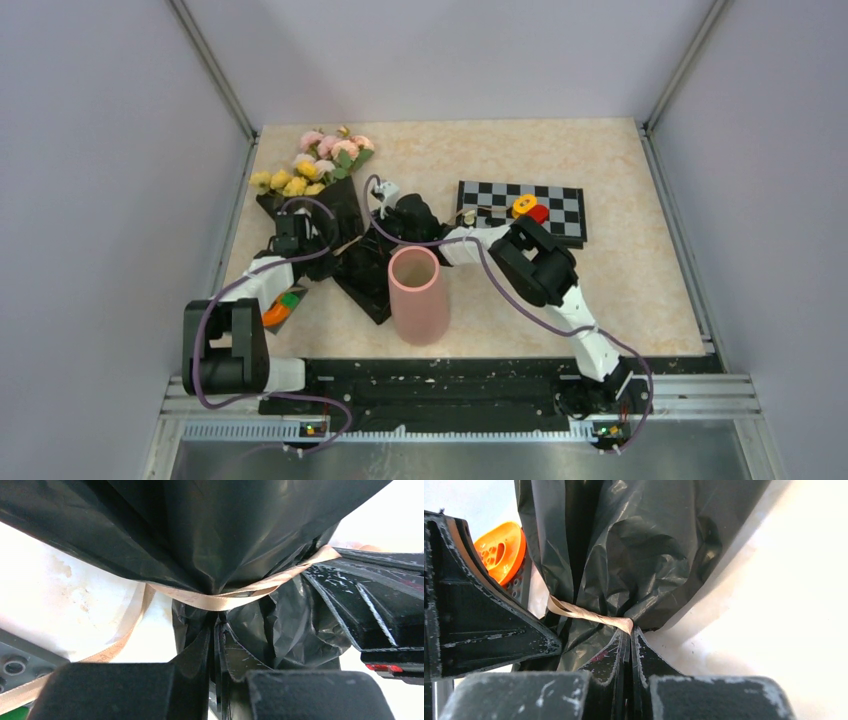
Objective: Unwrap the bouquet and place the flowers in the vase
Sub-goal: Untie the ribbon from the wrapping paper.
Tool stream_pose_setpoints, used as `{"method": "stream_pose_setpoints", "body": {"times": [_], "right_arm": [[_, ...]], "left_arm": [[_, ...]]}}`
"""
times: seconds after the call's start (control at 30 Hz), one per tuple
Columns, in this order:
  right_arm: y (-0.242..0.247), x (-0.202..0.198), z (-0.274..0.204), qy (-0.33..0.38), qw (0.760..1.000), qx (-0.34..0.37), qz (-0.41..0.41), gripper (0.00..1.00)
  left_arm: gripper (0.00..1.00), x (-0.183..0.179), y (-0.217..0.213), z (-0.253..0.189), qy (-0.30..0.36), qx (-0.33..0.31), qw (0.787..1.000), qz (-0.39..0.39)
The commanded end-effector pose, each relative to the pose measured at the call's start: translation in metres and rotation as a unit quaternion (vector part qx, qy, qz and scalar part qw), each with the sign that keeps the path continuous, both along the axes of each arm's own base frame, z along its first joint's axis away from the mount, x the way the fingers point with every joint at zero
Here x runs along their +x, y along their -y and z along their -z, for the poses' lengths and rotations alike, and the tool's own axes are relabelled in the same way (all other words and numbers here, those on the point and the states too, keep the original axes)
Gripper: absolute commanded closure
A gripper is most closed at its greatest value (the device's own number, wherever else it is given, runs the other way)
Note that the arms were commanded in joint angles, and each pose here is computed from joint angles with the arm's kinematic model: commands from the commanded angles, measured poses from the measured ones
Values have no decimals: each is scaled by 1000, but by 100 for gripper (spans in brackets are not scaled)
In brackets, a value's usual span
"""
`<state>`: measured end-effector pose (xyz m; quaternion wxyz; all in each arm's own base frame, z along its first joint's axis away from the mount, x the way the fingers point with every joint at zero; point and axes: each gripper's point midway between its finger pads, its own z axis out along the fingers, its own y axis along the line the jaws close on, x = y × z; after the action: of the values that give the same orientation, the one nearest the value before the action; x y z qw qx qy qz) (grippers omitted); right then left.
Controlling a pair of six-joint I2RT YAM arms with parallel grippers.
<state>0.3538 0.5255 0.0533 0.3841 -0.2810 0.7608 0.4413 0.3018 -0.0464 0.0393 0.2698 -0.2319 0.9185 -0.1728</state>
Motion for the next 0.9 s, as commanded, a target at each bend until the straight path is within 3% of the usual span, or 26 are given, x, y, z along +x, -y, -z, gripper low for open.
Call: {"method": "stream_pose_setpoints", "body": {"times": [0.0, 0.13, 0.33, 0.4, 0.63, 0.87], "right_arm": [[2, 9, -76, 46, 996, 62, 41, 100], [2, 6, -86, 41, 996, 75, 31, 100], [1, 1, -82, 35, 997, 75, 5, 100], [1, -1, -78, 33, 997, 71, -4, 100], [2, -6, -70, 26, 997, 63, -22, 100], [3, -5, -66, 21, 998, 56, -25, 100]], "left_arm": [[92, -7, -6, 4, -8, 17, 1000, -7], [85, -6, -7, -3, -1, 20, 1000, -5], [47, 3, -9, -44, 47, 33, 998, 8], [41, 6, -9, -63, 72, 37, 997, 15], [41, 28, -12, -107, 159, 56, 985, 23], [53, 60, 4, -100, 156, 18, 986, 60]]}}
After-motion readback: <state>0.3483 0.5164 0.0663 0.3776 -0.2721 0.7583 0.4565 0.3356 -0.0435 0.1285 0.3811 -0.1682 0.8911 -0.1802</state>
